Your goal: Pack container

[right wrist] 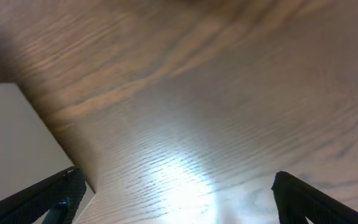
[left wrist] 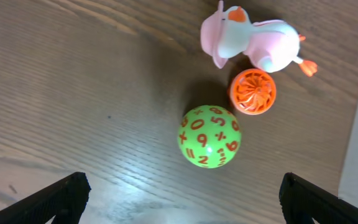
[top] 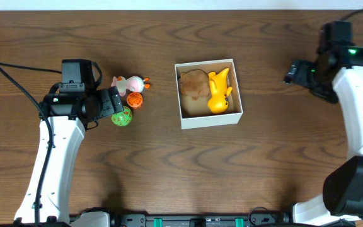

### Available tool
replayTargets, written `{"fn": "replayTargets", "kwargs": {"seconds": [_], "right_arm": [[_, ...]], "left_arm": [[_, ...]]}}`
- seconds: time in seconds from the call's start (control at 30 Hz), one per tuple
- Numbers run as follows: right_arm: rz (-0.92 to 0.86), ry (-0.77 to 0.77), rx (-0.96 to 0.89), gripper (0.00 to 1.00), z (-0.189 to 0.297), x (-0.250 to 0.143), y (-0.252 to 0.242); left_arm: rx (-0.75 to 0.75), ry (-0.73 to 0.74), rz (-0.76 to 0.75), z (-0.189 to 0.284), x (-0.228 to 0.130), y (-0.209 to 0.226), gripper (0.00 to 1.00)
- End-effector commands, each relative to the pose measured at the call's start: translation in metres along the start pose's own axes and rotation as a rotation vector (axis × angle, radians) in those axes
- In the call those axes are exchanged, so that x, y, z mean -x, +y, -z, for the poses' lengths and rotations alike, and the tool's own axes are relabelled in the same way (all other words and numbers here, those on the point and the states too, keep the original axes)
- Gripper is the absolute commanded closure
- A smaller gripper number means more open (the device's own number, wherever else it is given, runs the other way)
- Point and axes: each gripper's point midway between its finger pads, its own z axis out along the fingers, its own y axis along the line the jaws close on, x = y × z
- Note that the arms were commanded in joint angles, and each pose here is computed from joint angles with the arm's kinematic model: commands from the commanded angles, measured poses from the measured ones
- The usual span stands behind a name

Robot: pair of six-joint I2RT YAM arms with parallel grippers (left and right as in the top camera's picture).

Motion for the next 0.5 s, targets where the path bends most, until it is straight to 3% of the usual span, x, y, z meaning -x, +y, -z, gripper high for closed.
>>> {"fn": "replayTargets", "kwargs": {"seconds": [0.0,0.37,0.47], "right_arm": [[-0.065,0.013,0.050,0.01,0.009,0.001,-0.008],[-0.097,0.033,0.033,0.01,0.009,-0.001,-0.021],[-0.096,0.045,0.029,0.01,0.009,-0.004,-0.022]], "left_arm": [[-0.042,-0.047,-0.022,0.005,0.015,-0.009,0.04],[-0.058,0.009,-0.193,-0.032,0.059,-0.038,0.05],[-0.039,0.031,-0.216,-0.056,0.073,-0.040,0.10]]}}
